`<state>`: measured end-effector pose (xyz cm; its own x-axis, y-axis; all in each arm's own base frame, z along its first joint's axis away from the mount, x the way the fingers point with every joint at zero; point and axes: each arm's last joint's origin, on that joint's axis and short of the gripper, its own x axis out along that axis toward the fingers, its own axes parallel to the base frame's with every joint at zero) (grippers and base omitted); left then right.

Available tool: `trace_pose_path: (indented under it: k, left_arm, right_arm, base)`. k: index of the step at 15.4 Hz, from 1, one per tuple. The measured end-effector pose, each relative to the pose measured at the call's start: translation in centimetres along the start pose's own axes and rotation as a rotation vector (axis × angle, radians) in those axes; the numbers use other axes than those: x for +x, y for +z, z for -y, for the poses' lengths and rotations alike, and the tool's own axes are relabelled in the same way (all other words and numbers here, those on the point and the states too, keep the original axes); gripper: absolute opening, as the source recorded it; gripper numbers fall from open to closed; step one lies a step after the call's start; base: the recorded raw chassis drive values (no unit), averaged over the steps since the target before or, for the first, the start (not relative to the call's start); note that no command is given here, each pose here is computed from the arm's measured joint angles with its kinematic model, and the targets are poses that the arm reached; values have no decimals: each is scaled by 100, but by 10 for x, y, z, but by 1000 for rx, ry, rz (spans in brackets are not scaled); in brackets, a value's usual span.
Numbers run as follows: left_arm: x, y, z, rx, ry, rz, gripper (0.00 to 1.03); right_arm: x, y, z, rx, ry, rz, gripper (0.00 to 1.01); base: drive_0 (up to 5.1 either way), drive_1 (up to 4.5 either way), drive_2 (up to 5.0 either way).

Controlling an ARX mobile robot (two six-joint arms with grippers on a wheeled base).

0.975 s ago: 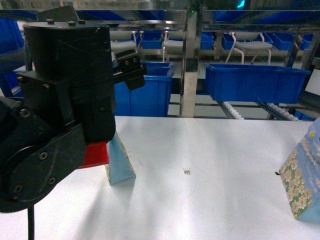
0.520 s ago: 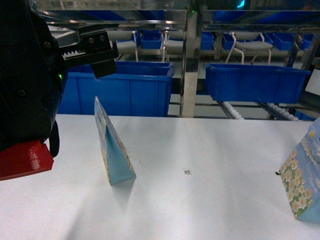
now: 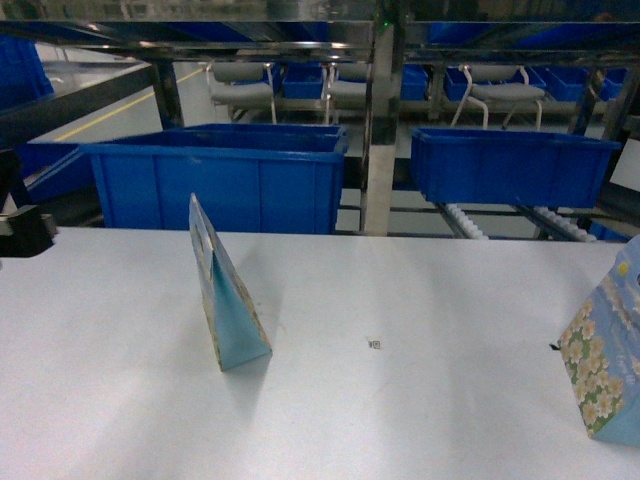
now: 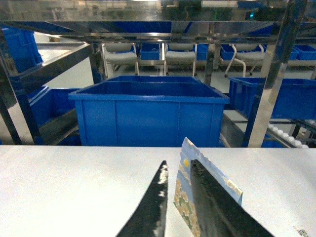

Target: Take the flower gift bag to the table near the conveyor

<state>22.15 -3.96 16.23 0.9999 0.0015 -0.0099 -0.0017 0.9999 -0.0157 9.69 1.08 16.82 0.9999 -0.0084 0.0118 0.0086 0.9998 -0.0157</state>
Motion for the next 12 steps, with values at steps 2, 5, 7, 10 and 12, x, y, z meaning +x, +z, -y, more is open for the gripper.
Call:
trace_pose_path:
  k: [2, 5, 7, 10, 12]
  left_arm:
    - [-19, -2, -11, 4, 2, -10, 2]
    - [-42, 0, -23, 2, 2, -6, 2]
    - [-55, -1, -28, 2, 1, -9, 2]
    - [-69, 1, -41, 1, 15, -3, 2]
    - [-77, 1, -40, 2, -2, -4, 2]
  right_arm:
    - [0, -1, 11, 2, -9, -7, 2]
    - [0, -1, 11, 1, 9, -7, 2]
    - [0, -1, 11, 1, 9, -7, 2]
    - [0, -1, 11, 1, 9, -7, 2]
    - [0, -1, 11, 1, 9, -7, 2]
  base:
    - [0, 0, 0]
    - [0, 0, 0]
    - [0, 0, 0]
    - [0, 0, 0]
    - [0, 0, 0]
